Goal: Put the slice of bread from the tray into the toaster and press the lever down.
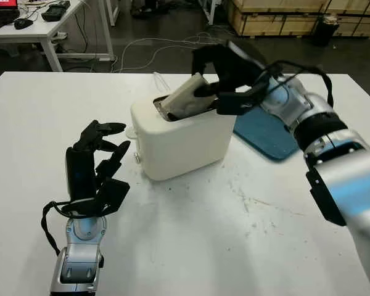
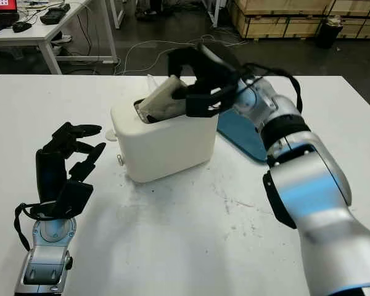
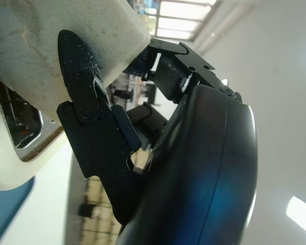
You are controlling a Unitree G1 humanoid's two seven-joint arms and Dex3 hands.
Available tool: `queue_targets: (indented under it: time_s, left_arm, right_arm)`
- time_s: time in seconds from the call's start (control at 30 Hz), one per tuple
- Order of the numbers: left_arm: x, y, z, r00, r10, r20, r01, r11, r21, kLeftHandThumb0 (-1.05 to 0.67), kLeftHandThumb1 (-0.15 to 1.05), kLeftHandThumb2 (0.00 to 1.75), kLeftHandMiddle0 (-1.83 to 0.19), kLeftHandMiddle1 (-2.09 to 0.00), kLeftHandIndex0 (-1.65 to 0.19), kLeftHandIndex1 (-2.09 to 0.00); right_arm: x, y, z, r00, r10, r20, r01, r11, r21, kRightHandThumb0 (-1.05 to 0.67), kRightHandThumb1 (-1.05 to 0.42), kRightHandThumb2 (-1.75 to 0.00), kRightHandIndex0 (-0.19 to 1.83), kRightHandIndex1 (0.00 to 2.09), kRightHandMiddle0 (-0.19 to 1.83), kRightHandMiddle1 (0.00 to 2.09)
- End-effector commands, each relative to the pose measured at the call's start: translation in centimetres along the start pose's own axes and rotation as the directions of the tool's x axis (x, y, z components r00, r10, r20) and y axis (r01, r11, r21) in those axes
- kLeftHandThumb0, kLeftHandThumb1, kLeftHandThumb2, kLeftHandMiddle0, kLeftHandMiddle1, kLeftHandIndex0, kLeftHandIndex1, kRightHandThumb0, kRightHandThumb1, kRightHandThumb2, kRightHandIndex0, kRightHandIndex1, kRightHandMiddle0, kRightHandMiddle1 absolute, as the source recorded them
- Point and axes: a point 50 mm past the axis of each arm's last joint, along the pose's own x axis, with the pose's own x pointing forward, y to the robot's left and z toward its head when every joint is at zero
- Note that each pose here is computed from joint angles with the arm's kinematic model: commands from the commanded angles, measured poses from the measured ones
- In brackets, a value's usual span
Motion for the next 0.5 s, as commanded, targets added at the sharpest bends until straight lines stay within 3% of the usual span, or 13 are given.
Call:
queue_targets:
  time_s: [0.0,0.47]
  left_arm:
    - [0.0,-0.2,0.0,1.000,-0.002,0.004,0.002,1.000,0.000,-0.31,0.92,0.09,-0.57,-1.42,-0.61,-0.86]
    - [0.0,-0.3,0.0,1.000,-0.006,-0.002,0.006,1.000,-0.006,-0.30,0.92,0.10,-0.57,-1.42,-0.61,-0.86]
  right_arm:
    - [0.5,-0.8,0.6,0.999,0.011,0.032,-0.009,0.998,-0.064,-0.54,-0.92,-0.26,1.10,1.75,0.86,1.75]
    - [2.0,-3.6,2.6,0.980,0.165,0.108,-0.118,0.930,-0.349,-0.50,-0.92,-0.17,1.13,1.75,0.87,1.75]
